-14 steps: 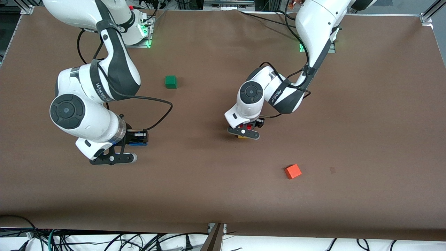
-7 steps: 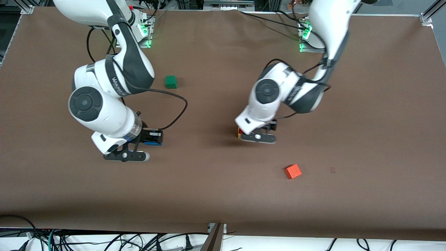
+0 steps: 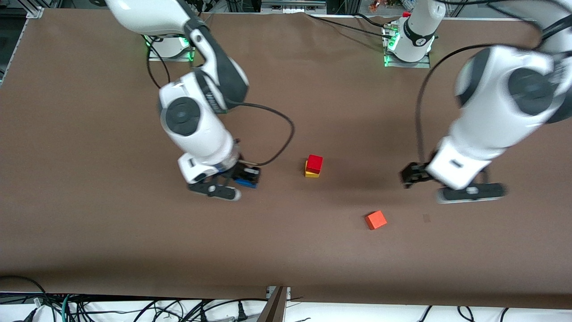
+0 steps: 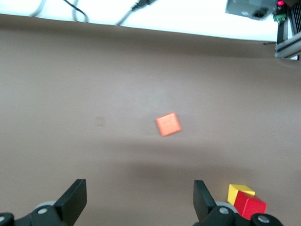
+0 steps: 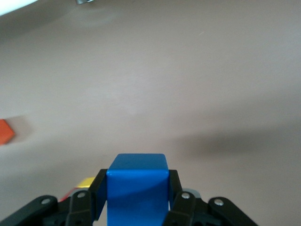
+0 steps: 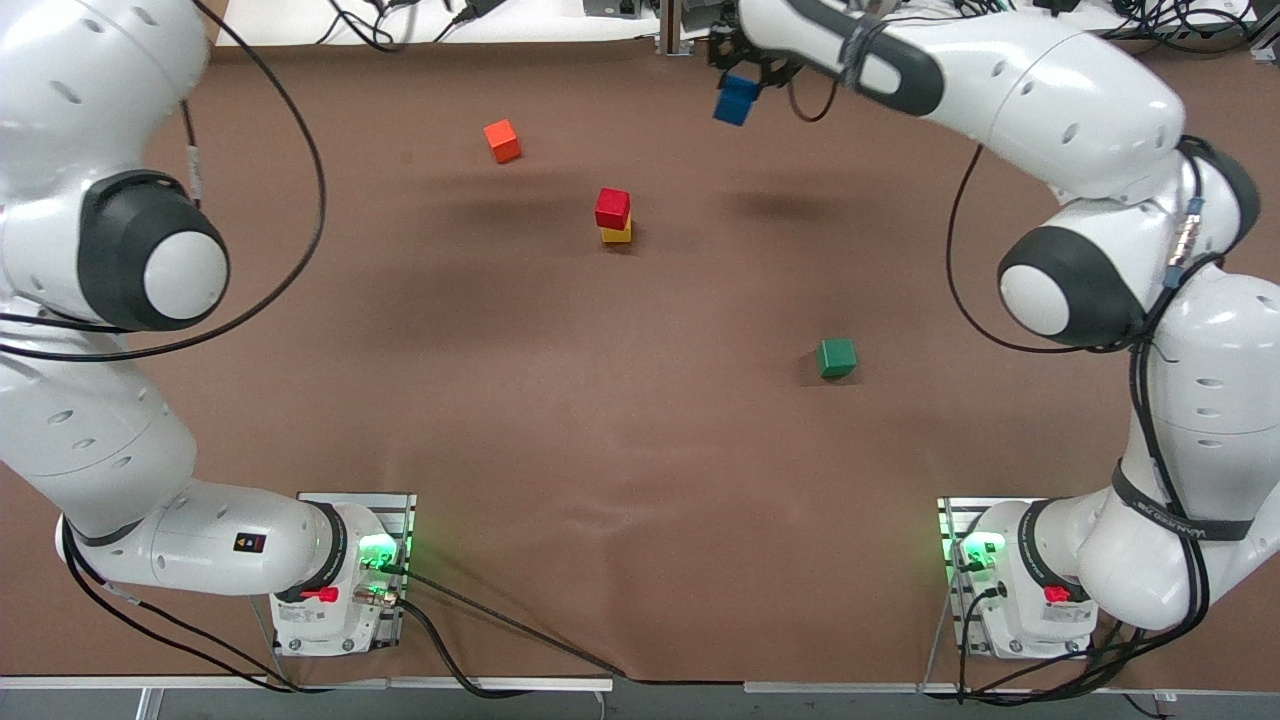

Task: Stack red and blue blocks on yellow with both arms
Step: 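Open the left gripper and withdraw while the right gripper carries blue over, then lower the blue block onto the red block with the right gripper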

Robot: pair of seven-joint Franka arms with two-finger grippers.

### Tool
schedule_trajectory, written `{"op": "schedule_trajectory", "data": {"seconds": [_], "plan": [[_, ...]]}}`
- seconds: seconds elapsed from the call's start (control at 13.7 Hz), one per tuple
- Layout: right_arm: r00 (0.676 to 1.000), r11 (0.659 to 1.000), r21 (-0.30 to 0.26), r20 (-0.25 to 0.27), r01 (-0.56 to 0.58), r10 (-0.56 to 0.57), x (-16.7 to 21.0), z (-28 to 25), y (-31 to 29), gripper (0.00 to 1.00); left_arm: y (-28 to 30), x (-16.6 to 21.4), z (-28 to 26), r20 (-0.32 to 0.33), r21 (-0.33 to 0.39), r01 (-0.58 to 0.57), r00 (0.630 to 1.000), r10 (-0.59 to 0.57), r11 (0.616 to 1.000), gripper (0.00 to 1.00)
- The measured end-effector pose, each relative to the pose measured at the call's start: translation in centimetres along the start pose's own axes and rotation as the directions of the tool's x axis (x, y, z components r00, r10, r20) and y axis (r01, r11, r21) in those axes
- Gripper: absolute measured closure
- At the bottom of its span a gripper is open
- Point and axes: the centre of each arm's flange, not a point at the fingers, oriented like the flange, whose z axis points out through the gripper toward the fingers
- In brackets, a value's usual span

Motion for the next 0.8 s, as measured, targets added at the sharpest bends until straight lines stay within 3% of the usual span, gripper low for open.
{"op": "schedule_trajectory", "data": {"seconds": [0.37,0.59,0.8], "plan": [[0.983,0.98,0.077,-0.018,-0.182,0.184,-7.9,4.5,-6.8,0.45,-10.2,0.0,-2.6,0.087,0.044,0.005,0.996,-0.009,0.999,0.0],[0.978,0.977,0.064,-0.038,-0.202,0.204,-13.0,8.4,-9.7,0.45,-12.8,-0.2,-1.7,0.14,0.054,0.012,0.99,-0.019,0.998,0.0],[0.978,0.978,0.063,-0.044,-0.2,0.203,-14.1,9.1,-10.4,0.45,-14.9,-0.8,-1.5,0.198,0.054,-0.027,0.98,0.016,0.998,0.0]]}}
